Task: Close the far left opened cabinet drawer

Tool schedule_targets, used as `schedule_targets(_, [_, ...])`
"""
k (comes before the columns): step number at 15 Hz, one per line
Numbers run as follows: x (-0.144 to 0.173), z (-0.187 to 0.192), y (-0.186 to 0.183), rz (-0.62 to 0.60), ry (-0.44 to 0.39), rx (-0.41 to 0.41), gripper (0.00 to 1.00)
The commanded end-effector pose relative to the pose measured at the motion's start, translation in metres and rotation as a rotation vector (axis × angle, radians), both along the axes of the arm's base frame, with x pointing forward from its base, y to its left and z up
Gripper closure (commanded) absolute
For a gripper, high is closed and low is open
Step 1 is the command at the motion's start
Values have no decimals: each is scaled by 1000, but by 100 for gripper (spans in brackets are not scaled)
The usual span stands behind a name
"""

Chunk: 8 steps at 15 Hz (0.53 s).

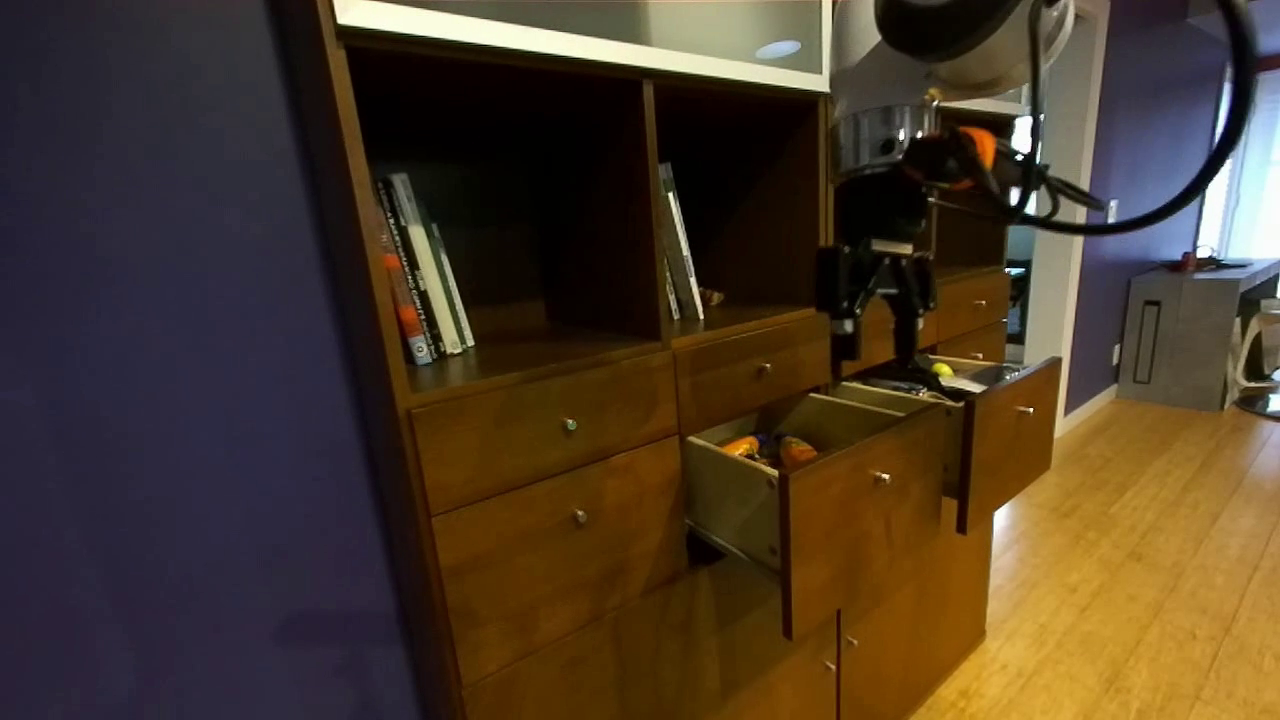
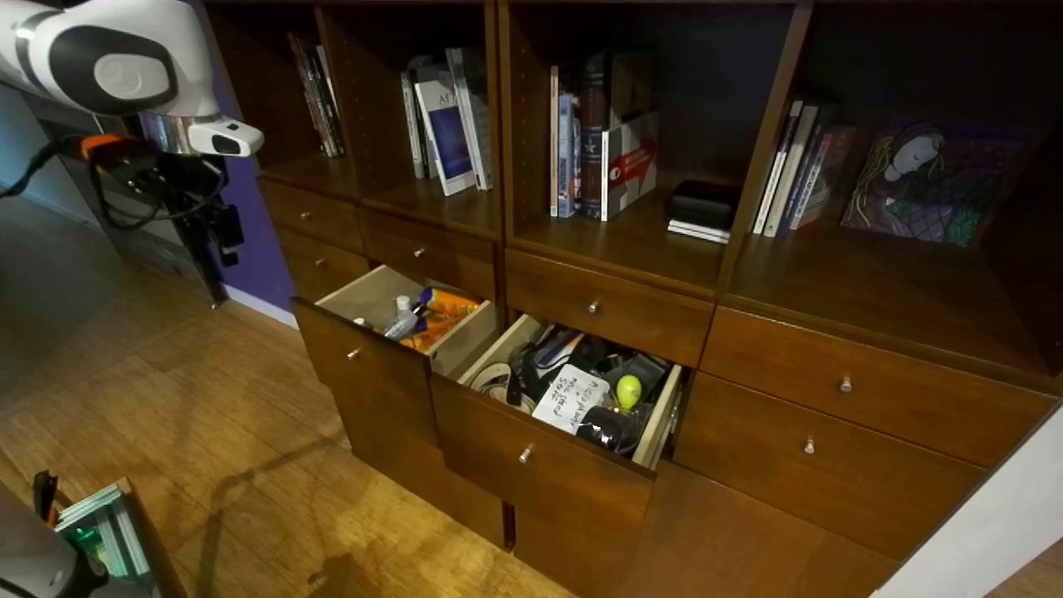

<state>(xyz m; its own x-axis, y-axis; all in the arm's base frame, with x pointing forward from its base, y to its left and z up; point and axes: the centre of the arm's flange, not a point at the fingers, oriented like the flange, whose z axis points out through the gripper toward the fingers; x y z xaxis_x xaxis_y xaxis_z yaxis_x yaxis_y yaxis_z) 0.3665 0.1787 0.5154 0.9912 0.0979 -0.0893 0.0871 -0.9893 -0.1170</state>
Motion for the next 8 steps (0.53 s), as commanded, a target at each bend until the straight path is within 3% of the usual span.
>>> schedule_targets(1, [-46,29,-53,14,-7,-8,0])
schedule_targets(4, [-68,43,-81,86,-54,11,0])
schedule_targets(5, [-42,37,-57,34,-13,6,0])
schedule_targets(8, [-57,46,-71,64,-49,24,0])
